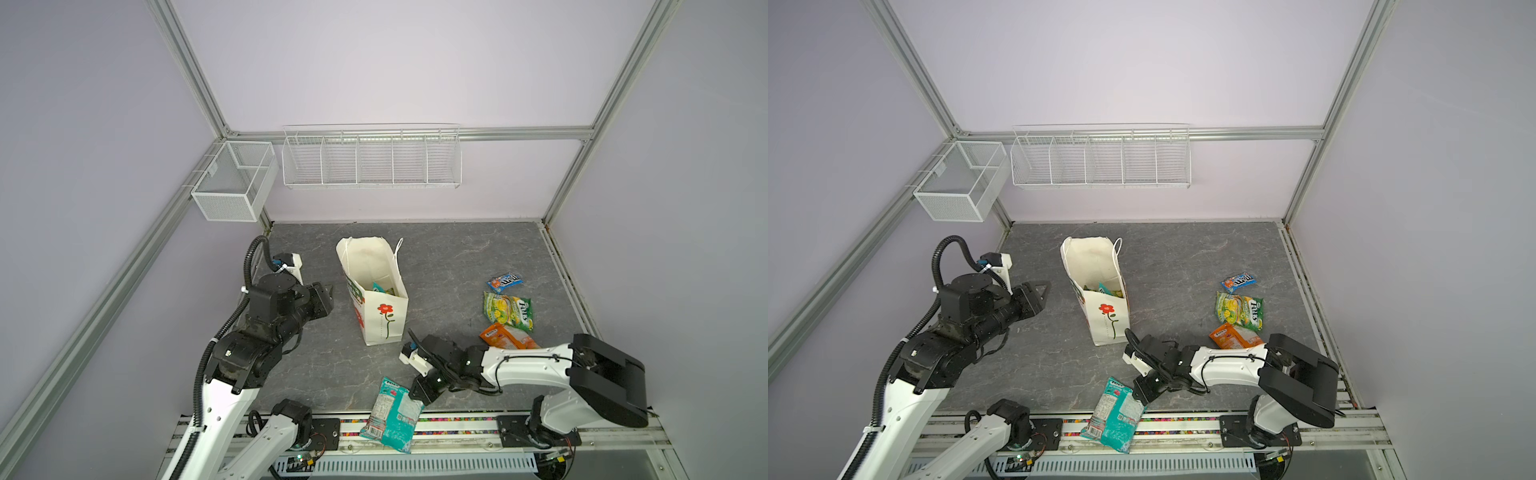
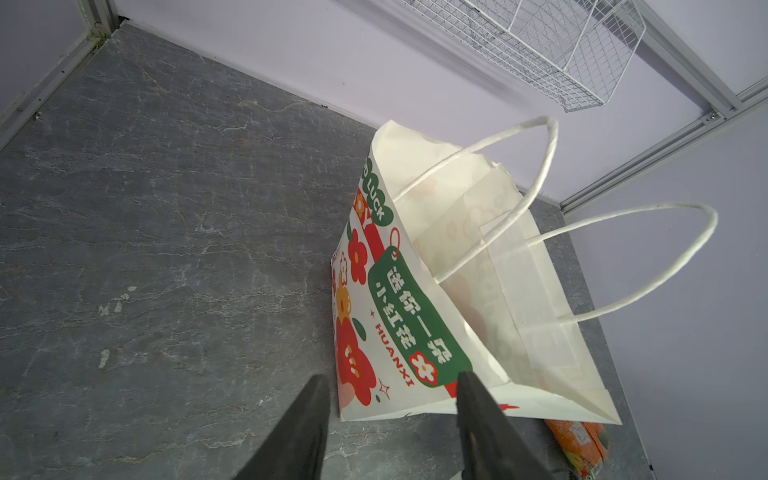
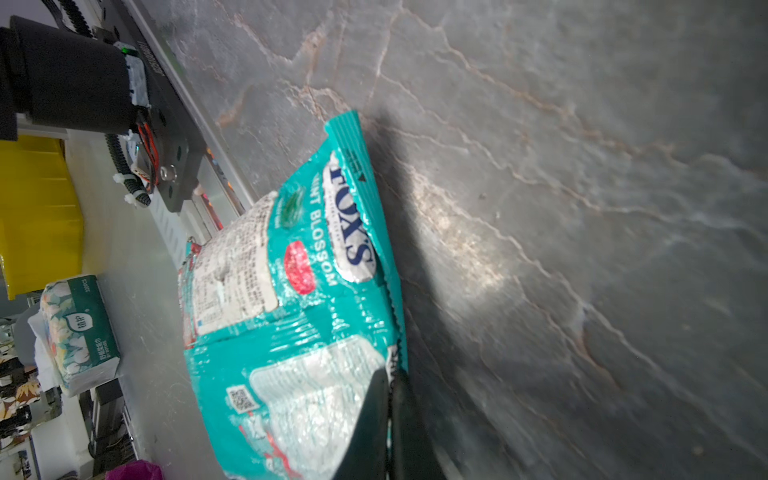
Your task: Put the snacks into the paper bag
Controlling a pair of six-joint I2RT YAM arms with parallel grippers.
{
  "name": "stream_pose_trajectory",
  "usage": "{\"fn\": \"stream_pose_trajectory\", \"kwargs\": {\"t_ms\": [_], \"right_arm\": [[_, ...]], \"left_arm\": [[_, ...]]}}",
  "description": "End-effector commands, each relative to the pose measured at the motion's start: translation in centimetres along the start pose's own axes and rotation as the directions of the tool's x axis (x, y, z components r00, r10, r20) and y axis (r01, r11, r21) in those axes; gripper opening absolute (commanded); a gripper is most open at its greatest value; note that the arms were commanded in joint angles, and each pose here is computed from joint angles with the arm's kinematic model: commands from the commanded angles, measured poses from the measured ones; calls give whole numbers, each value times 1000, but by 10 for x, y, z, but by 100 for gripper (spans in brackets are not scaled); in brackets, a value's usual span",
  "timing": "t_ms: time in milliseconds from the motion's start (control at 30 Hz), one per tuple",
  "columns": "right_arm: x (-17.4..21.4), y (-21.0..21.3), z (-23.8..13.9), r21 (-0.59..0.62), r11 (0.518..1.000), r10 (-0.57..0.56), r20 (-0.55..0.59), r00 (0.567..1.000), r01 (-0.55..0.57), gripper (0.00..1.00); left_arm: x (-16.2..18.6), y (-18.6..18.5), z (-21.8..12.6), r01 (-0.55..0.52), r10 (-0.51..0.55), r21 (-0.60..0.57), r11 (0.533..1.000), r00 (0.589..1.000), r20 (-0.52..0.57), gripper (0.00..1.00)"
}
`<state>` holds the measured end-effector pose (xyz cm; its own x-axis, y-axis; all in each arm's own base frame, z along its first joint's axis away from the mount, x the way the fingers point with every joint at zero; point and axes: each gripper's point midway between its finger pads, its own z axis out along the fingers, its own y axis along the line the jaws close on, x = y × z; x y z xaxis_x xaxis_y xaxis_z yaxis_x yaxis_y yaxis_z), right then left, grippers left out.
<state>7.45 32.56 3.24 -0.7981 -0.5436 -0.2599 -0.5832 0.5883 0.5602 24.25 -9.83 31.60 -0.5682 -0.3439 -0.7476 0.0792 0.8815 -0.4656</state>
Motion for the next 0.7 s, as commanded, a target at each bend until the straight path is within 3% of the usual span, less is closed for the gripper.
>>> {"fn": "stream_pose_trajectory", "kwargs": {"t_ms": [0, 300, 667], "right_arm": [[-5, 1, -11, 28, 1000, -4, 39, 999, 3, 7], [-37, 22, -72, 87, 992, -108, 197, 974, 93, 7], [-64, 74, -159, 83, 963, -270, 368, 890, 257, 7]], "left_arm": [[2, 5, -2, -16, 16, -16, 1000, 1000, -6, 50], [-2, 6, -7, -18, 18, -25, 1000, 1000, 11, 49], [-14, 3, -24, -24, 25, -17, 1000, 997, 68, 49]]}}
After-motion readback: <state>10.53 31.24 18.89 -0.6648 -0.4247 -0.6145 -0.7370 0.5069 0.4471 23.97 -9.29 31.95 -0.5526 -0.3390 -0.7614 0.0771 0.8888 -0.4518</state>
